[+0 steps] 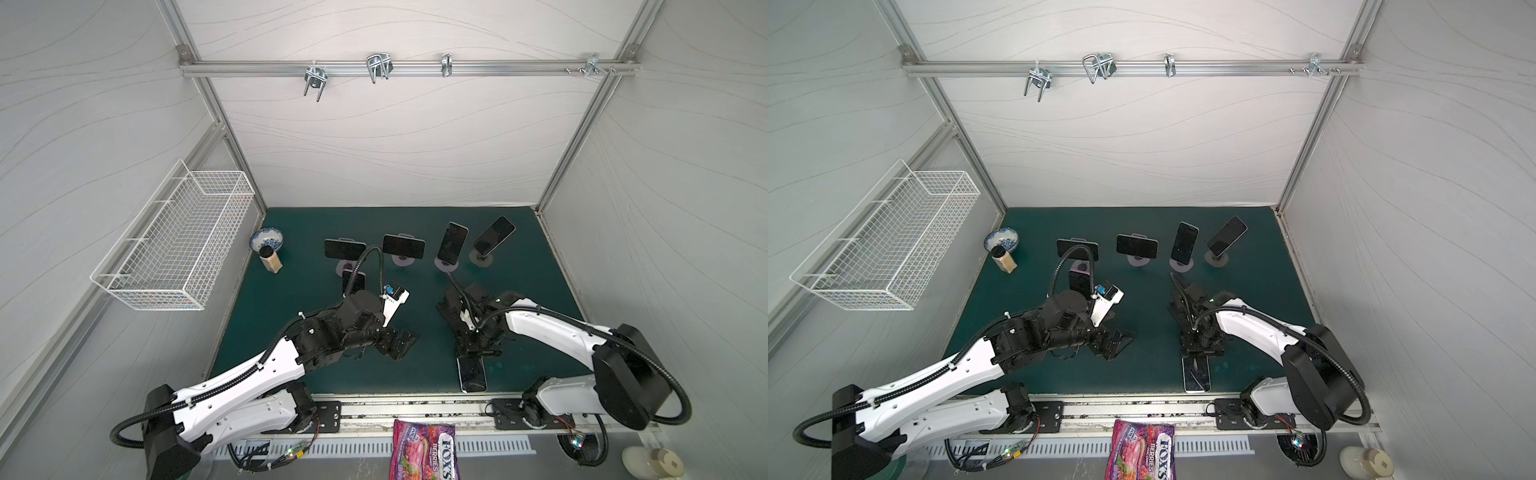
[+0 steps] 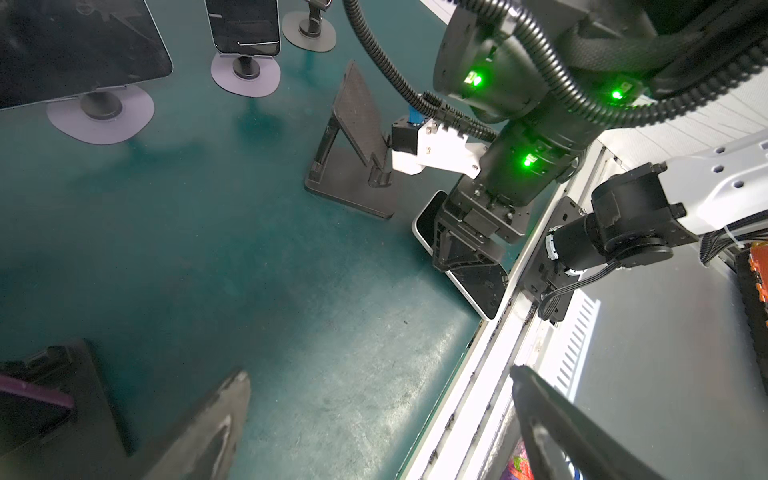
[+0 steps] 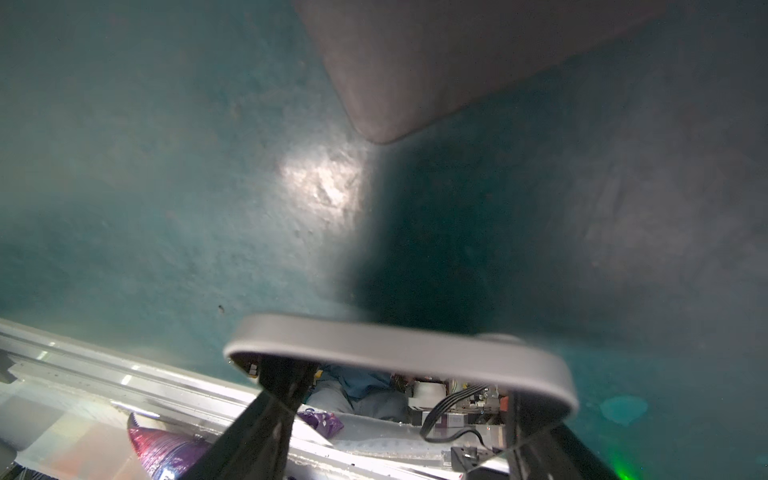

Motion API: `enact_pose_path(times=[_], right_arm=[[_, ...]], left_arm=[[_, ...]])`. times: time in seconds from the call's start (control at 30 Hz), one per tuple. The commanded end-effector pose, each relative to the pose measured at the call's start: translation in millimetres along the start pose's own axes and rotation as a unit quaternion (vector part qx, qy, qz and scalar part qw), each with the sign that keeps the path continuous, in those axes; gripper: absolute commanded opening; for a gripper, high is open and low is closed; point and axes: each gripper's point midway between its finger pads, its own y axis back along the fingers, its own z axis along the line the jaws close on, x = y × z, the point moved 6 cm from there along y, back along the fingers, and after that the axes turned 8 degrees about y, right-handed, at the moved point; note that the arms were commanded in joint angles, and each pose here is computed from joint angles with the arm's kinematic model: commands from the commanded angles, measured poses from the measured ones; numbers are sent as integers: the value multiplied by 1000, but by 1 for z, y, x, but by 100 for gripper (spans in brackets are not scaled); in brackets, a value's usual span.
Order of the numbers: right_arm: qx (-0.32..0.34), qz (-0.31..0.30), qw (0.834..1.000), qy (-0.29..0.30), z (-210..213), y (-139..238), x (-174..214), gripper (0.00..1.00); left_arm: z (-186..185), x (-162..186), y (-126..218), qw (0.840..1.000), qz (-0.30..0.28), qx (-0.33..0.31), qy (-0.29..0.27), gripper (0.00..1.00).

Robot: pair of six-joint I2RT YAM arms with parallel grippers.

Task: Remove the phone from the phone stand
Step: 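Lower the white-framed phone flat onto the table with the right gripper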

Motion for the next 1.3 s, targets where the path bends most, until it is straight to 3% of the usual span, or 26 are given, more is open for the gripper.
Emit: enact_pose_path(times=[0.0,1.03,1.27], right_arm=[[-2,-1,1000,4,2,5,-3,57],[-12,-37,999,2,-9,11,-22,60],[-16,-42,999,-2,-10,10,-18,66]], left_arm=[[-4,-7,5,1000,-17,2,1,99],[-4,-14,1,1000,-24,-8,0,99],[-4,-15,-1,1000,-24,-7,5,99]])
